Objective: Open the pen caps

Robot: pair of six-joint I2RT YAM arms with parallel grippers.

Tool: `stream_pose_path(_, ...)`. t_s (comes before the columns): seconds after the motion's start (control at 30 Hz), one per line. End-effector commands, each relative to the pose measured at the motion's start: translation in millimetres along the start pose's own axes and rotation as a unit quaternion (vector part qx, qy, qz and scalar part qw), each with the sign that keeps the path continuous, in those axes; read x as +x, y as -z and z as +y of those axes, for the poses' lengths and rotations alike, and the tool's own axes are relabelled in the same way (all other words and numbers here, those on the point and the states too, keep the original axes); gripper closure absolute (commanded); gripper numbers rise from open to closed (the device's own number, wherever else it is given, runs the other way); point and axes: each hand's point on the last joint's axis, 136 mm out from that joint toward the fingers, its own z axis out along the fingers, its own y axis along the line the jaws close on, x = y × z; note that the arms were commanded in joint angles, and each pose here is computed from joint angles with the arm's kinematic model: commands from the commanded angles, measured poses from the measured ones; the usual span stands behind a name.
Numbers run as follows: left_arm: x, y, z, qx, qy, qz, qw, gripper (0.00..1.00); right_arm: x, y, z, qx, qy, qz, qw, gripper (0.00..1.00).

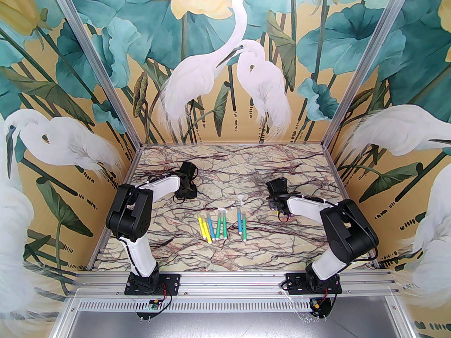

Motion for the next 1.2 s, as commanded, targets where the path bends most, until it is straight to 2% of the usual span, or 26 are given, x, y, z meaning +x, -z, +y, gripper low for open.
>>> stream_pose_path(0.0, 3, 1, 6, -0.009, 0.000, 0.007, 1.000, 0.76, -10, 5, -4, 0.009, -0.006, -0.013, 1.000, 0.73)
stream_pose_path(0.13, 2, 6, 7, -0.009, 0.001, 0.002, 1.000, 0.73, -13, 9, -3, 0.002, -0.003, -0.019, 1.000, 0.71)
stream_pose_path(0.27, 0, 16, 5, 0.002, 0.000, -0.003, 1.000, 0.69, -19, 20, 3, -0.024, 0.008, -0.038, 0.999, 0.58)
stream_pose_path(0.37, -2, 24, 5, 0.005, 0.001, -0.010, 1.000, 0.66, -24, 30, 3, -0.036, 0.009, -0.054, 0.998, 0.53)
stream_pose_path(0.6, -6, 48, 4, 0.018, 0.004, -0.030, 0.999, 0.64, -28, 56, 8, -0.069, 0.023, -0.064, 0.995, 0.51)
stream_pose_path(0.8, -2, 68, 4, 0.037, -0.002, -0.049, 0.998, 0.59, -20, 81, 30, -0.119, 0.063, -0.068, 0.988, 0.48)
stream_pose_path(0.93, 4, 79, 2, 0.059, 0.000, -0.065, 0.996, 0.50, -5, 90, 48, -0.140, 0.098, -0.051, 0.984, 0.46)
stream_pose_path(1.17, 8, 115, -16, 0.143, -0.005, -0.118, 0.983, 0.34, 26, 104, 88, -0.195, 0.146, -0.010, 0.970, 0.45)
